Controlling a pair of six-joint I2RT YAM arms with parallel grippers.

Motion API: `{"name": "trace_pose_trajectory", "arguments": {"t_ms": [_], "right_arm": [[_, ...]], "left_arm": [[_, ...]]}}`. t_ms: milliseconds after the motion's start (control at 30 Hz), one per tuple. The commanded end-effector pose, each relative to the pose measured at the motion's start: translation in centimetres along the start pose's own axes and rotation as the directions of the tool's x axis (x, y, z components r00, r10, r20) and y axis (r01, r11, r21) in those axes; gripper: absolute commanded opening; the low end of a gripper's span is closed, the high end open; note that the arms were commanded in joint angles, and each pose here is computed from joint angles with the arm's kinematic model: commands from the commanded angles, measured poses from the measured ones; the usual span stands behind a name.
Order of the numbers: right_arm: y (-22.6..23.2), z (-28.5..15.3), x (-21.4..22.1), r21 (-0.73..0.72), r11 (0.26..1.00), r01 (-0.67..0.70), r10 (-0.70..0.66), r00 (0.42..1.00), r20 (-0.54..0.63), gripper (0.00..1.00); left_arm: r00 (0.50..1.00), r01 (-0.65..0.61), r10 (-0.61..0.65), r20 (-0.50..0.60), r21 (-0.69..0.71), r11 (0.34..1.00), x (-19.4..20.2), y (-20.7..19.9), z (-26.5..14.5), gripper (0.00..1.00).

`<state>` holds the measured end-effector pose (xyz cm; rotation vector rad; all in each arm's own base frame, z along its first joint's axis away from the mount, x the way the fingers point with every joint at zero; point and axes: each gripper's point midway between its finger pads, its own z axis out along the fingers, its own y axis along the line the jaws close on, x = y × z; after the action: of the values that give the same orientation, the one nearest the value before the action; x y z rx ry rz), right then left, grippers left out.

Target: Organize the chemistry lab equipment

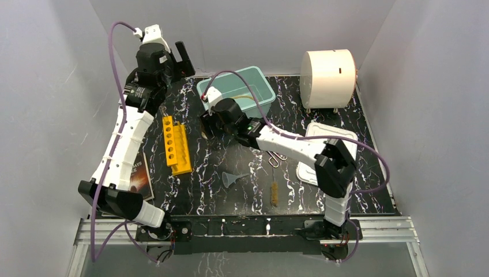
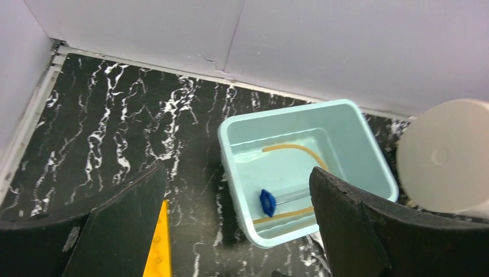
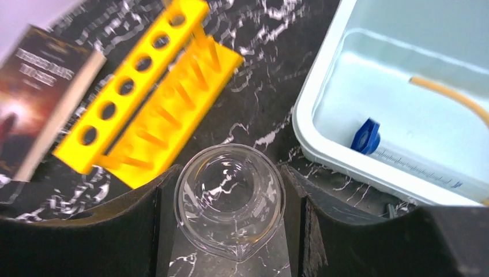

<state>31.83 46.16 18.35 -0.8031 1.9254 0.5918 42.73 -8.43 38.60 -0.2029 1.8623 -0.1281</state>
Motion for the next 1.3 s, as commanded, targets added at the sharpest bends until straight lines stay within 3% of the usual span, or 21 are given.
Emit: {"name": "trace_pose_trajectory", "arguments": {"t_ms": [0, 167, 367, 567, 700, 1267], "right_arm": [[0.8, -4.0, -6.0, -0.045, 0.998, -0.032, 0.039, 0.988, 0.150, 0.57], [-3.4, -6.1, -10.6, -0.026, 0.993, -0.119, 0.122, 0.966, 0.227, 0.57], [-11.5, -0.4, -14.1, 0.104, 0.983, -0.148, 0.115, 0.955, 0.274, 0.58], [-13.5, 6.8, -11.3, 0.140, 0.983, -0.121, 0.089, 0.972, 0.218, 0.58], [-14.0, 10.3, -8.7, 0.132, 0.985, -0.113, 0.088, 0.979, 0.181, 0.58], [-16.1, 15.7, -2.9, 0.144, 0.987, -0.077, 0.061, 0.992, 0.112, 0.61]], "left_arm": [[0.979, 0.171, -0.178, 0.099, 0.070, 0.983, -4.8, -1.3, -4.0, 0.93], [0.963, 0.223, -0.241, 0.121, 0.142, 0.964, -7.0, -2.6, -5.5, 0.93], [0.934, 0.241, -0.296, 0.198, 0.259, 0.935, -9.6, -4.0, -7.3, 0.93], [0.943, 0.250, -0.281, 0.177, 0.178, 0.952, -7.5, -2.3, -7.0, 0.93], [0.955, 0.265, -0.278, 0.099, 0.130, 0.956, -5.1, -1.9, -5.9, 0.93], [0.953, 0.301, -0.295, -0.070, 0.089, 0.949, -0.1, -2.0, -5.1, 0.92]]}}
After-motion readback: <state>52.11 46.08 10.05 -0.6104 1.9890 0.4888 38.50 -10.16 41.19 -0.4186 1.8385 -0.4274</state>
